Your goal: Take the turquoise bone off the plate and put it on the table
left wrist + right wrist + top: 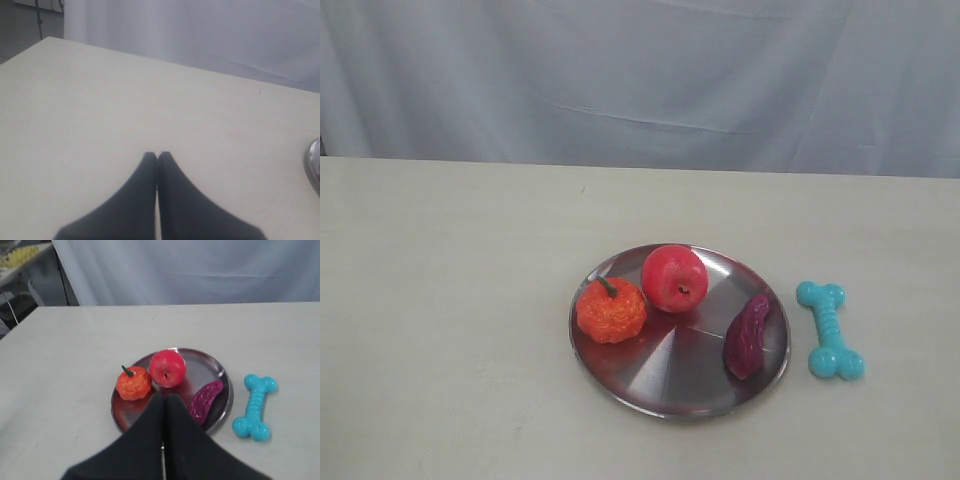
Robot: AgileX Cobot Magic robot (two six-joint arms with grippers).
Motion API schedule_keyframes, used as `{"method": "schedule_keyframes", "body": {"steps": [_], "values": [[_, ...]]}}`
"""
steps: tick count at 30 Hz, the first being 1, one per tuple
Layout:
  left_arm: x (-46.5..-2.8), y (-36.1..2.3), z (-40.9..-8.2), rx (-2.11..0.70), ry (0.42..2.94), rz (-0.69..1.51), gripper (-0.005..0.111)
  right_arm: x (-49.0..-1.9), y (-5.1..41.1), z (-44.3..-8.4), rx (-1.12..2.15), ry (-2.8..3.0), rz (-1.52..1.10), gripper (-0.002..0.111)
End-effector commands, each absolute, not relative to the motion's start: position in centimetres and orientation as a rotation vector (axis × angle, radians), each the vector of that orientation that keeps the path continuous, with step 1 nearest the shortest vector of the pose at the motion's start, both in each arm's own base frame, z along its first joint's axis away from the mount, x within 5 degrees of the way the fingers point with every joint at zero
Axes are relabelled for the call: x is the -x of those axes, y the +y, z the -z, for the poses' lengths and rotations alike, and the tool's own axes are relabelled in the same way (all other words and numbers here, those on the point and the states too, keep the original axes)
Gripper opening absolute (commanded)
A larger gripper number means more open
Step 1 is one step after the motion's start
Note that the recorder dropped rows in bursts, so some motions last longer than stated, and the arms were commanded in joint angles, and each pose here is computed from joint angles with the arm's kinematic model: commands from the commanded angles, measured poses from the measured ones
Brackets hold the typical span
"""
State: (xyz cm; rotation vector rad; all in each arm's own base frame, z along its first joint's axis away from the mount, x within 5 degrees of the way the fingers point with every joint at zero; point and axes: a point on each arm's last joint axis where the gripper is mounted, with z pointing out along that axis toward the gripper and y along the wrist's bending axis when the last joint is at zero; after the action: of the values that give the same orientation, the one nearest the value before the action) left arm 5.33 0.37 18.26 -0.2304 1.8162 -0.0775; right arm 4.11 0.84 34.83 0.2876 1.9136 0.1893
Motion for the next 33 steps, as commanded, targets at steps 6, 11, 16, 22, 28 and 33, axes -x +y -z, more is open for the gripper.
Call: {"method": "schedule_keyframes", "body": {"steps": [6,11,16,22,28,33], "values": [[-5.3,0.4,-18.2,0.232,1.812,0.070,0.000,-2.6,1.2,-34.1,-0.277,1.800,-0.201,-0.001],[-5.3,0.4,-18.2,0.232,1.812,0.070,0.000,-2.3,1.3,-34.1,-0.273,1.790,-0.201,-0.001],[-5.3,0.4,-18.2,0.232,1.812,0.070,0.000,-2.3,1.1,-34.1,-0.245,1.787,-0.148,-0.001],[-5.3,0.4,-18.2,0.232,1.812,0.070,0.000,-2.7,0.4,-34.6,-0.221,1.699,-0.050,-0.001],[-5.3,0.4,-18.2,0.232,1.812,0.070,0.000,-4.2,-0.4,-32.4,-0.213,1.589,0.029,-0.001],[-5.3,0.4,-18.2,0.232,1.812,0.070,0.000,-4.7,-0.9,-29.4,-0.186,1.504,0.112,-0.001]]}}
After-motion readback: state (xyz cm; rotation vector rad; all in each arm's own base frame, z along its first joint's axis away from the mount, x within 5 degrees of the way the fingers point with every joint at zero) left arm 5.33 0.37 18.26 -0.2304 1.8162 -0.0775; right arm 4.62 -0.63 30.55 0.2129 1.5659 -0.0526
